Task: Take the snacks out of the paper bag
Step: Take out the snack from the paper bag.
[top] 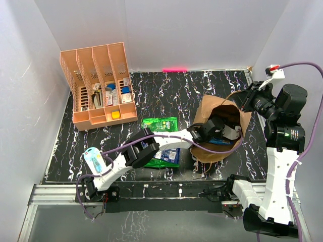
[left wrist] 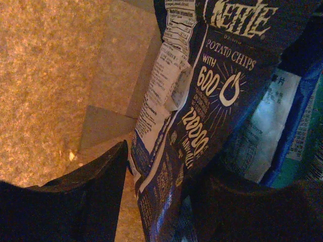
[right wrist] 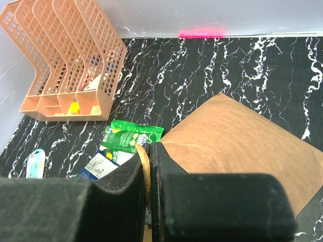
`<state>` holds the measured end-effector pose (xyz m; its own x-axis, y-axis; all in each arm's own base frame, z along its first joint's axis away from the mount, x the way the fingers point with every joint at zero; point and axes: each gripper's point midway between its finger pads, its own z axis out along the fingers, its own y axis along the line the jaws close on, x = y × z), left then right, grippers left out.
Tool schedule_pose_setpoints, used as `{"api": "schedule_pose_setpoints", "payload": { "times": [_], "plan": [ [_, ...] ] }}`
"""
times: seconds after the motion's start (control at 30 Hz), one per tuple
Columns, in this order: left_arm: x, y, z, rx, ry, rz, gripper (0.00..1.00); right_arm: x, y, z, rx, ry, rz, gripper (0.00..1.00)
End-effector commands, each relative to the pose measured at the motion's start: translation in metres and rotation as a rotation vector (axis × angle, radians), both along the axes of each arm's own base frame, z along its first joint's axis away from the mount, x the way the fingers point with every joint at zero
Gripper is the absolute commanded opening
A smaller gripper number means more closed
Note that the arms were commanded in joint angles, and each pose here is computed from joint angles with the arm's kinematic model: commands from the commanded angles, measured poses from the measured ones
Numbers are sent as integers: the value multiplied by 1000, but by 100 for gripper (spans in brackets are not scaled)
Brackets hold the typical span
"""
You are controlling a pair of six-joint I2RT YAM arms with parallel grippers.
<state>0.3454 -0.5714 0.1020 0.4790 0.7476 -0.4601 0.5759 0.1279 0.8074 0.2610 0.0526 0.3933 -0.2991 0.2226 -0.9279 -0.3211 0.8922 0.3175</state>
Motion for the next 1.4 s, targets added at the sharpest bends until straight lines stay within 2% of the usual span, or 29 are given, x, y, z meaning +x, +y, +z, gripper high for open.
{"api": "schedule_pose_setpoints", "payload": {
  "times": [0.0,0.07,0.23,0.43,0.7,0.93,1.1,1.37],
  "plan": [
    [8,-6,16,-14,-27,-15,49,-5,3,43,-31,-149,7,8],
    [11,-8,12,1,-29,-13,48,-4,2,43,-30,-146,6,8],
    [20,-3,17,17,-56,16,19,-3,1,44,-34,-149,-2,8],
    [-2,9,58,-41,-10,2,0,-2,-2,43,-40,-153,-22,8],
    [-30,35,108,-150,57,0,0,-3,-6,44,-46,-160,-49,8],
    [-73,49,130,-135,72,-35,0,-2,-10,41,-51,-158,-72,8],
    [-100,63,154,-173,142,-46,0,-2,-12,40,-56,-159,-86,8],
    [-158,103,225,-279,248,-115,0,-3,-13,39,-60,-157,-95,8]
  ]
}}
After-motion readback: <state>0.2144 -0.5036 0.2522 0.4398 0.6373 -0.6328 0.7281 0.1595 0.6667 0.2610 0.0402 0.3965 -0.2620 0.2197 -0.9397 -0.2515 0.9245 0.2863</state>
